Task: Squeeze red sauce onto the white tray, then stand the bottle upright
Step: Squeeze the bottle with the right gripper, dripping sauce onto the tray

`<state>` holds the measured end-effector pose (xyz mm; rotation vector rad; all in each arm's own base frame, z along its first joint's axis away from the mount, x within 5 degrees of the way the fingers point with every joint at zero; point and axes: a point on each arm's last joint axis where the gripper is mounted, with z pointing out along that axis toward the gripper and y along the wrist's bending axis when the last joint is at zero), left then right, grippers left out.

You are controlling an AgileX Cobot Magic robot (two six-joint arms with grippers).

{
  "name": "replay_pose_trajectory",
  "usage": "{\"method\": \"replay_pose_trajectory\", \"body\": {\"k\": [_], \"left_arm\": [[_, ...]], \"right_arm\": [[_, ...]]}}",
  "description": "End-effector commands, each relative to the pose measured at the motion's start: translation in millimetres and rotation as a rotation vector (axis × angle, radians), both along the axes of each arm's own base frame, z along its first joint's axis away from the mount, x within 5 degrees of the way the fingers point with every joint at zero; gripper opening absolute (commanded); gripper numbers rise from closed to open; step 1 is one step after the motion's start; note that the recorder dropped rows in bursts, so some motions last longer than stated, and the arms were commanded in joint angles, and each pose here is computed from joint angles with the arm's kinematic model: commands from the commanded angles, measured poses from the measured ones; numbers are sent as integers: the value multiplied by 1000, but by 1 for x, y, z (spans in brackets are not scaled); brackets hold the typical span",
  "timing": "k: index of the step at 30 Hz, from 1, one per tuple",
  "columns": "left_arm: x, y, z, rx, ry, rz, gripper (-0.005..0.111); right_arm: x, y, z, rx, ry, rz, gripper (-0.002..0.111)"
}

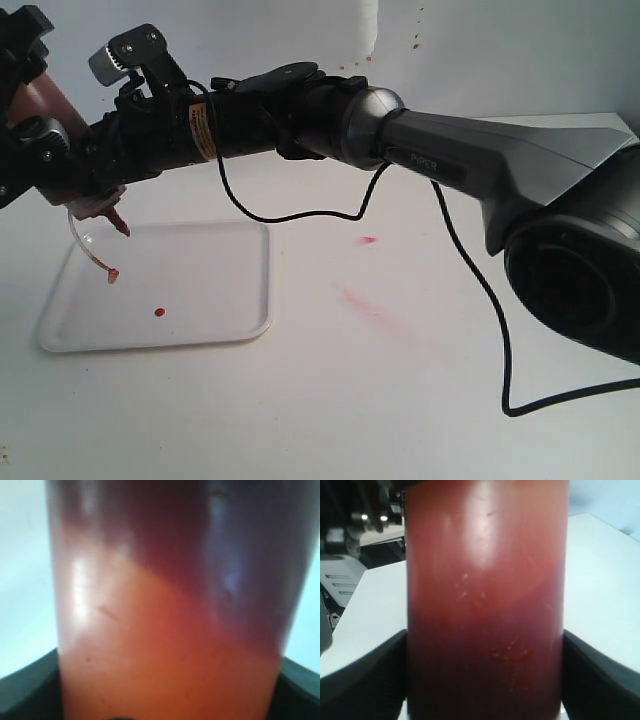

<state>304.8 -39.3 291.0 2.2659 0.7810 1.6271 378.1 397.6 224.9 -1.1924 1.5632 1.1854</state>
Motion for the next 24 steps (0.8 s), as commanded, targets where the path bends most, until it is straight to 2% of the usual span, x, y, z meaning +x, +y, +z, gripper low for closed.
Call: {"method": "replay_pose_trajectory", "body": {"k": [1, 4, 5, 7, 8, 9, 11, 12, 24], "left_arm": [[0, -1, 6, -15, -19, 1, 0], [0, -1, 6, -15, -19, 1, 0], [0, -1, 6, -15, -19, 1, 0], [0, -1, 6, -15, -19, 1, 0], [0, -1, 6, -15, -19, 1, 0], [0, -1, 6, -15, -19, 1, 0], [0, -1, 6, -15, -19, 1, 0], [0, -1, 6, -15, -19, 1, 0], [0, -1, 6, -15, -19, 1, 0]], "right_arm": [[-4, 2, 14, 60, 20, 6, 0], [-4, 2, 14, 60, 20, 6, 0], [-4, 2, 13, 54, 16, 8, 4], [-4, 2, 10, 13, -18, 20, 25], [-4, 1, 8, -16, -42, 29, 47], [-5, 1, 6, -35, -57, 39, 63], [-5, 0, 5, -49, -69, 44, 93], [-5, 0, 4, -52, -71, 45, 105], [-7, 0, 4, -51, -71, 62, 105]]}}
